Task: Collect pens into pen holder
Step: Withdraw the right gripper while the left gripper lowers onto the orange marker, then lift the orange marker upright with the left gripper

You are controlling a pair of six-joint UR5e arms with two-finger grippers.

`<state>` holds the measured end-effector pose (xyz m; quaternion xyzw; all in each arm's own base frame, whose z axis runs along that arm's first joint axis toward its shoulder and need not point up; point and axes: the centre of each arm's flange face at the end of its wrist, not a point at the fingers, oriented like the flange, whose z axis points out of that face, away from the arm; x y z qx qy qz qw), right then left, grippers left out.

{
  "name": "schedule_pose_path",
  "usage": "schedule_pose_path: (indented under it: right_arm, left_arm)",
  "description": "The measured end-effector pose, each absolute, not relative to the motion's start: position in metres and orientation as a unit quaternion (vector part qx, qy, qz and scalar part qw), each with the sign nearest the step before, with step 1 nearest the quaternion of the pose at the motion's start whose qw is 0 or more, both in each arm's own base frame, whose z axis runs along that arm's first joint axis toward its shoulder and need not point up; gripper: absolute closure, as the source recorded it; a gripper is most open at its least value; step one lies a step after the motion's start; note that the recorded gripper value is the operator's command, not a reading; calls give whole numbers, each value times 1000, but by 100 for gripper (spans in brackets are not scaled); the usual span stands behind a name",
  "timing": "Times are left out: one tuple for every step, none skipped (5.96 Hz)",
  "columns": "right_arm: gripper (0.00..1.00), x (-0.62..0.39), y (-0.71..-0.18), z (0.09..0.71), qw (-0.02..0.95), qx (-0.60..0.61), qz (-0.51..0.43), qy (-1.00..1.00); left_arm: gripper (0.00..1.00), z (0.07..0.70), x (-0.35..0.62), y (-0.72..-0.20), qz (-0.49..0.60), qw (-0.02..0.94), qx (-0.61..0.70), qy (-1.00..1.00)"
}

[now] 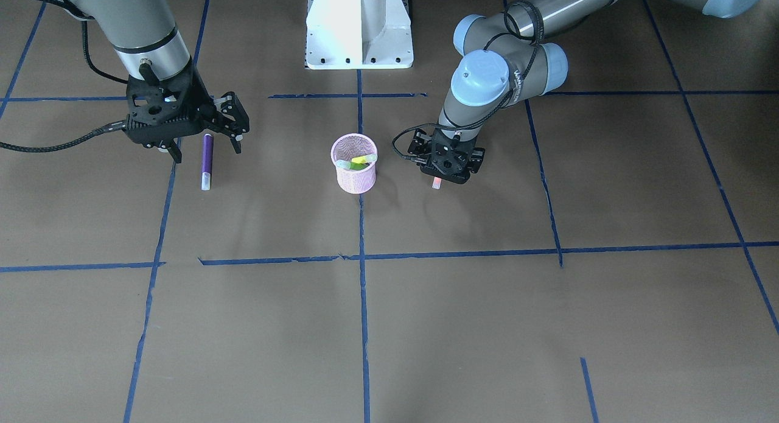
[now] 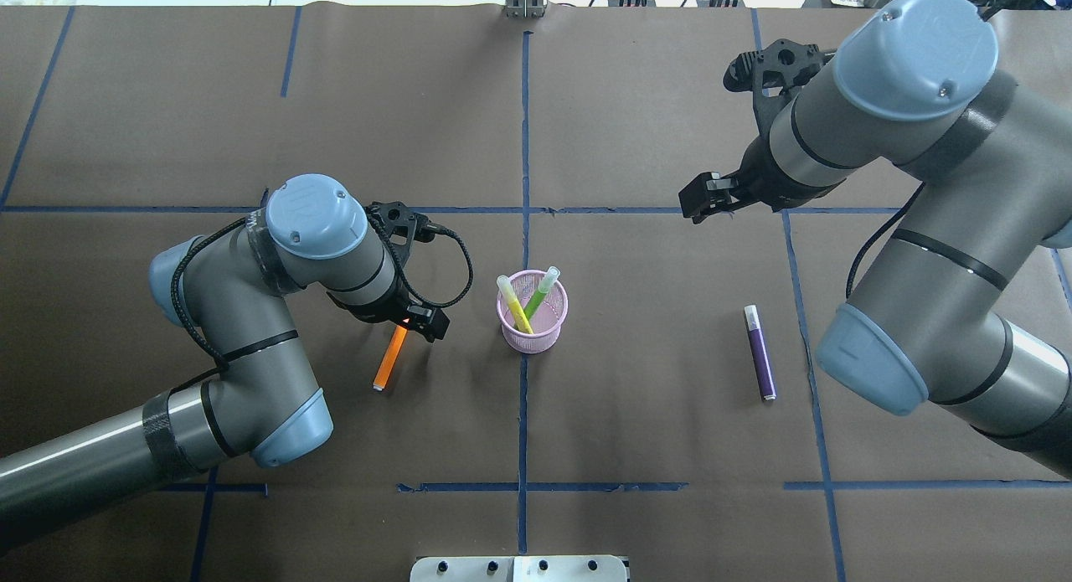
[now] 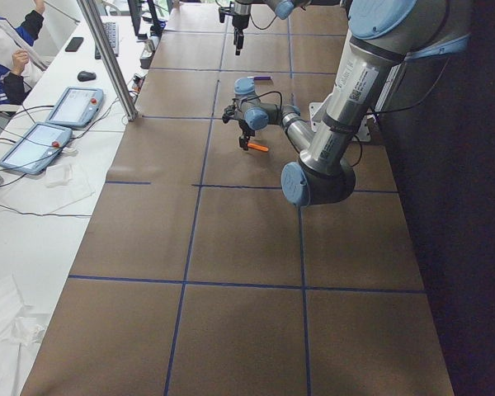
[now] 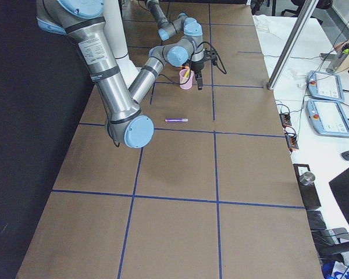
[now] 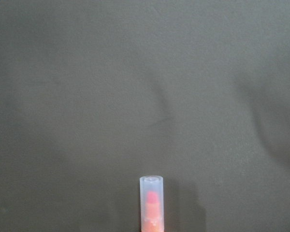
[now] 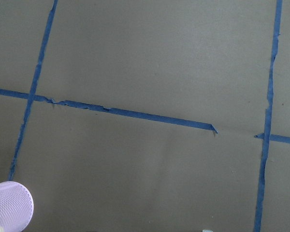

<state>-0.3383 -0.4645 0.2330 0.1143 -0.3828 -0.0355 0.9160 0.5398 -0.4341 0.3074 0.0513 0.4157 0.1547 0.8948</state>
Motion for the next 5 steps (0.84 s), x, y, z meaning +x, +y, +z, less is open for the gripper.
schedule_pose_path:
  right_arm:
    - [0, -338, -465, 233, 916, 114, -34, -383]
    - [0, -338, -465, 233, 916, 114, -34, -383]
    - [0, -338, -465, 233, 916, 113, -34, -383]
    - [0, -338, -465, 233, 916, 113, -33, -383]
    - [0, -338, -465, 233, 916, 113, -34, -383]
  left_arm:
    - [35, 309, 541, -434, 154, 895, 50, 415]
    - [57, 309, 541, -435, 154, 896, 50, 414]
    - [79, 310, 541, -435, 154, 896, 50, 414]
    - [95, 310, 540, -435, 154, 896, 50, 414]
    - [100, 310, 540, -435, 153, 896, 50, 413]
